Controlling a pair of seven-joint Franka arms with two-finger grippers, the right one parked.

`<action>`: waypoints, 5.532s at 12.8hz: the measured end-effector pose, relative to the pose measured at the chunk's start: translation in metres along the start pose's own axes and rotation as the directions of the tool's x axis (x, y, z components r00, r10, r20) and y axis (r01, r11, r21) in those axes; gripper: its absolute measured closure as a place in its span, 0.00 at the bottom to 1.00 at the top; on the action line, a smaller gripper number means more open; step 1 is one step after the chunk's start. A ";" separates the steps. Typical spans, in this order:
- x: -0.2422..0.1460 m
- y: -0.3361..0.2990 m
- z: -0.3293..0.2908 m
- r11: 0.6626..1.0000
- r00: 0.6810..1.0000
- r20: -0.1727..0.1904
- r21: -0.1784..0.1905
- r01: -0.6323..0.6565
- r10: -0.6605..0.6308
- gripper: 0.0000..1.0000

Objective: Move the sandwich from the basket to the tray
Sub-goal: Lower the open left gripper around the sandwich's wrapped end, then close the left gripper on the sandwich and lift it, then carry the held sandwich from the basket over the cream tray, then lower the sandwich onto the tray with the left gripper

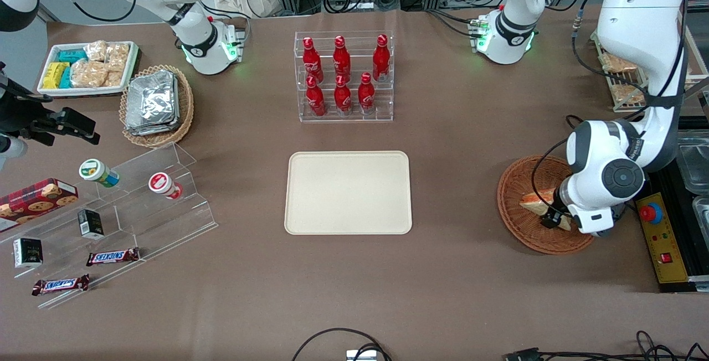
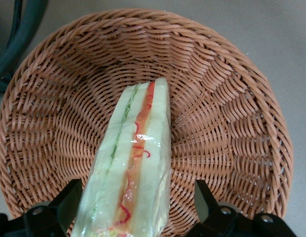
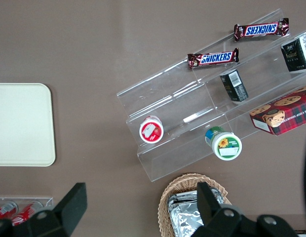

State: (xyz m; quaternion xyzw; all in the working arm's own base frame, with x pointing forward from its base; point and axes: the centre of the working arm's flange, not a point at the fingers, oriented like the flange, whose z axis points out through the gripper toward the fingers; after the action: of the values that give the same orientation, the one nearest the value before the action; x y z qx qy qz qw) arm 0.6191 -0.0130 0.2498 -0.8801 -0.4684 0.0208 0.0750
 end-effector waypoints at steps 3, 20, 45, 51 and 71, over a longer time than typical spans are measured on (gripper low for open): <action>-0.002 0.001 0.000 1.000 1.000 -0.001 0.000 0.000 0.000 0.00; -0.010 0.010 -0.031 0.996 0.996 -0.025 -0.012 -0.090 0.090 0.81; -0.331 0.097 -0.264 0.518 0.534 -0.149 -0.138 -0.844 0.832 0.84; -0.374 0.133 -0.174 0.398 0.398 -0.124 -0.031 -0.917 0.909 0.84; -0.382 0.169 -0.040 0.433 0.432 -0.088 -0.006 -0.901 0.898 0.79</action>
State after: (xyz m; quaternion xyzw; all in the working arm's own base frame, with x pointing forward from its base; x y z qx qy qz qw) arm 0.5486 -0.4265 0.2509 -0.9961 0.0740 0.0140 0.0460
